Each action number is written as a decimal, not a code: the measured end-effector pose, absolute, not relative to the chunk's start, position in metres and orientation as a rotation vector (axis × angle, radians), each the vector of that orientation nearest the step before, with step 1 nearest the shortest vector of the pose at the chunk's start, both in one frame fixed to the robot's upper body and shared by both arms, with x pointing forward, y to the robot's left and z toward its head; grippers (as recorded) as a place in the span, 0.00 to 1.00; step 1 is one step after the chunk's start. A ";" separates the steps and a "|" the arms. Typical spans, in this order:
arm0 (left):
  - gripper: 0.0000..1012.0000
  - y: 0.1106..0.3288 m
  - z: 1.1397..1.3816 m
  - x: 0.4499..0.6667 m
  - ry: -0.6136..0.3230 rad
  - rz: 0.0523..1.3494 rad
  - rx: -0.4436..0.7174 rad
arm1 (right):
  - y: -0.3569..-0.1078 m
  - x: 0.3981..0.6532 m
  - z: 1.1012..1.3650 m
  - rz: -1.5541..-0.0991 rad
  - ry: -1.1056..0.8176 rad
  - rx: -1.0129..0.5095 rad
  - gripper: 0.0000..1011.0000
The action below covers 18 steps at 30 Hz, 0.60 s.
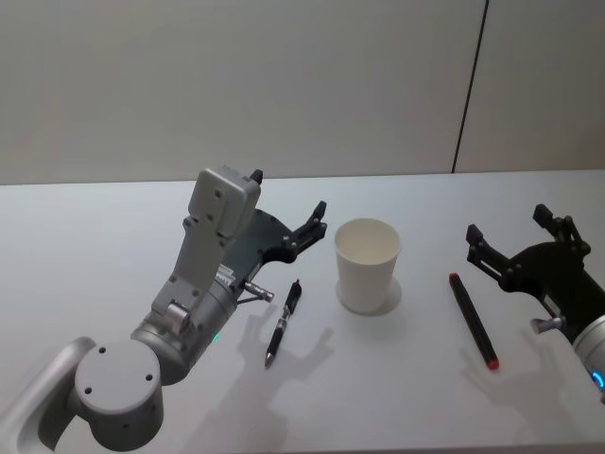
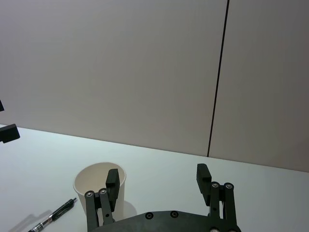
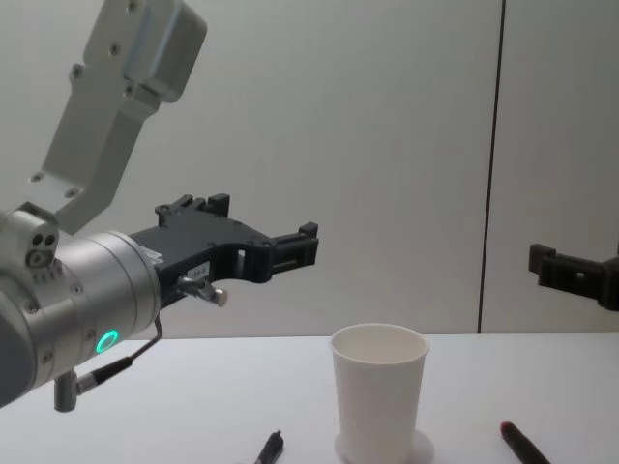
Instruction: Place the pen into the pen holder.
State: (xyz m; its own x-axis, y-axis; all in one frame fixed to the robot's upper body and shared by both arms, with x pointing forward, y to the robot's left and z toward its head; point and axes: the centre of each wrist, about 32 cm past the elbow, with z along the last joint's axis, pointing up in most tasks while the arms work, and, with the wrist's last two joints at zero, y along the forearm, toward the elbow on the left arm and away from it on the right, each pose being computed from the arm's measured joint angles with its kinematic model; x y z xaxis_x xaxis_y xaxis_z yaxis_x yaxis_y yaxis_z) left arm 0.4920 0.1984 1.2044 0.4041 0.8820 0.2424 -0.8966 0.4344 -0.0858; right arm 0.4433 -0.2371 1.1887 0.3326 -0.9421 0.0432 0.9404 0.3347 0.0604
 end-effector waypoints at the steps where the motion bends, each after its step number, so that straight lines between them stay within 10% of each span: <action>1: 0.99 0.198 1.204 0.492 -0.268 1.124 0.061 | -0.237 0.443 1.189 -1.230 -0.075 0.026 0.99; 18: 0.99 0.198 1.204 0.492 -0.268 1.124 0.061 | -0.237 0.443 1.189 -1.230 -0.075 0.026 0.99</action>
State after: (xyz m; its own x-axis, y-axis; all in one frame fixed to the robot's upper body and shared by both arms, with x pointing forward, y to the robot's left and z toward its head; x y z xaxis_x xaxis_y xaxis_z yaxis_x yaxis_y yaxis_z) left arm 0.4920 0.1984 1.2044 0.4041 0.8820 0.2425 -0.8966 0.4344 -0.0859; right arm 0.4433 -0.2371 1.1887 0.3326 -0.9421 0.0433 0.9404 0.3347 0.0603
